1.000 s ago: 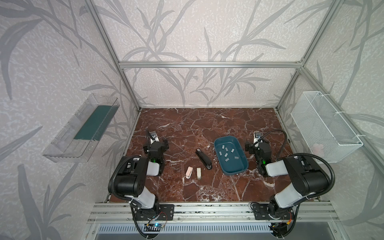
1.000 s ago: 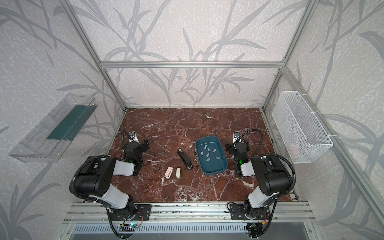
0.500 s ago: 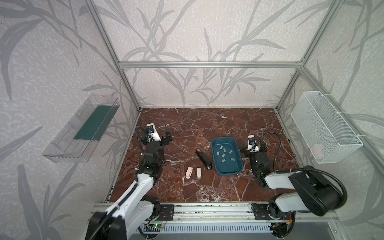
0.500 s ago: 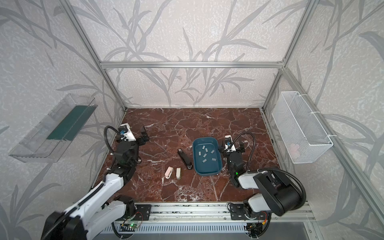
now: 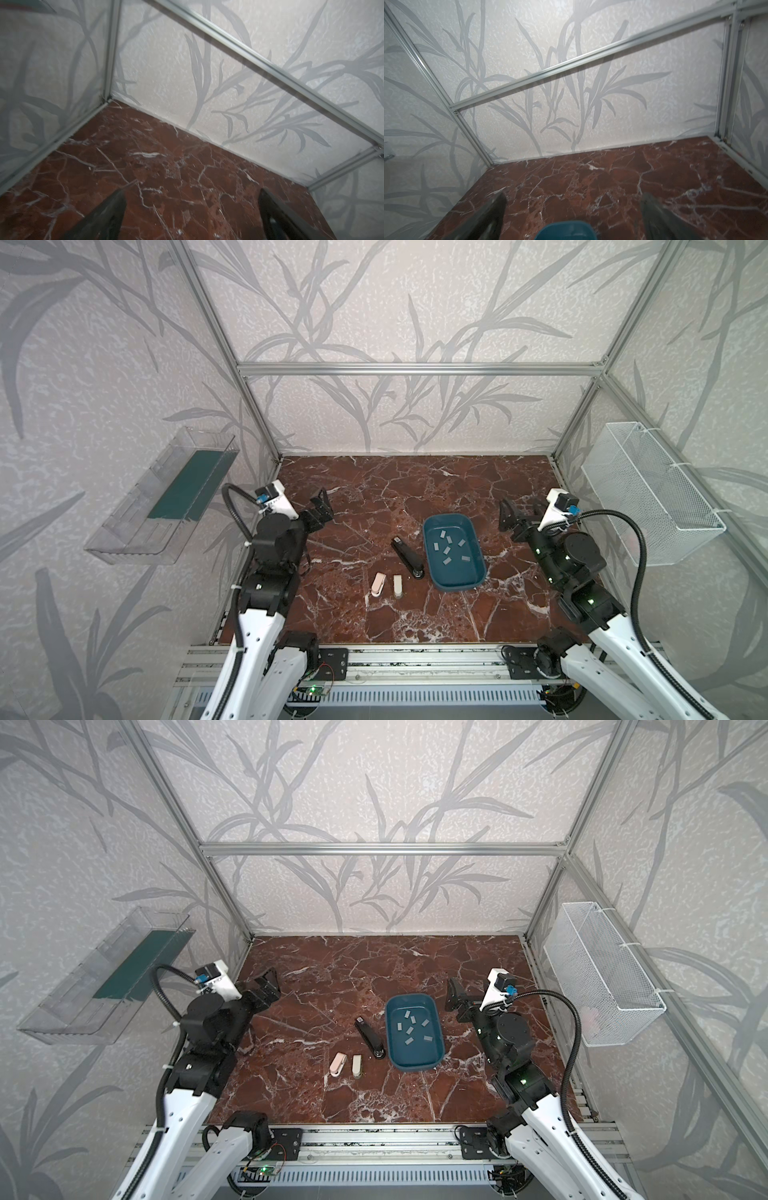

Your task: Load the staples into the stapler

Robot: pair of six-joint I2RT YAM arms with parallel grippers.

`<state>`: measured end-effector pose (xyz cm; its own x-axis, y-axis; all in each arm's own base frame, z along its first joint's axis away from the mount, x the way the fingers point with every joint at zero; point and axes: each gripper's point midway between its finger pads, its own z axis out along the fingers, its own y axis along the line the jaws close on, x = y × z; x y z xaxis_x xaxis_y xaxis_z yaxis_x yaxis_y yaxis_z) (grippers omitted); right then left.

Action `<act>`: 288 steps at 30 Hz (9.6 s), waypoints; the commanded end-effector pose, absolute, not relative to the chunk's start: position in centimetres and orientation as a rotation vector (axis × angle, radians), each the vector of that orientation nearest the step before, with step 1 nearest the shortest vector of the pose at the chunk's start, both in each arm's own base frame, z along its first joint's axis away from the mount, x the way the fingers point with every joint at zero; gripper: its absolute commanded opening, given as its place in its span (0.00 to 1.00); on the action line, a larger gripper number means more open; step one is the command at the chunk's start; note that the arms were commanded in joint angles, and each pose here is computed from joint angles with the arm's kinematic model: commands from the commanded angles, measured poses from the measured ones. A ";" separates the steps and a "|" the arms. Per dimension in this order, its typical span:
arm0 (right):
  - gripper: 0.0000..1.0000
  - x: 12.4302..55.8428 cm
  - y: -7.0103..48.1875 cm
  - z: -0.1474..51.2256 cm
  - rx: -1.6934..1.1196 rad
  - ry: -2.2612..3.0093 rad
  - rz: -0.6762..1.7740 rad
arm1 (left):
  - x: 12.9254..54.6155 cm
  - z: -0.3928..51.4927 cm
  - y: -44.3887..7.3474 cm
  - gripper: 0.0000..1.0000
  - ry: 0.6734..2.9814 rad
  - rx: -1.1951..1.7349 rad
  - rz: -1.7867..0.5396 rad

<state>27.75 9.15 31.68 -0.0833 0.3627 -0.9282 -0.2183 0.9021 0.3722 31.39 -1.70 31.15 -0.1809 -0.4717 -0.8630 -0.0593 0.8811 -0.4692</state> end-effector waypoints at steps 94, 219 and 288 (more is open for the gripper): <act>0.85 23.7 10.7 13.6 0.020 2.236 0.246 | 25.8 9.3 -27.9 0.70 1.314 2.241 -0.533; 0.21 20.3 23.4 15.2 -0.072 2.092 0.952 | 16.0 23.5 -31.7 0.00 0.980 2.123 -0.618; 0.61 19.8 30.7 27.2 -1.243 1.463 0.628 | 20.9 27.1 -27.9 0.00 1.033 1.814 -0.730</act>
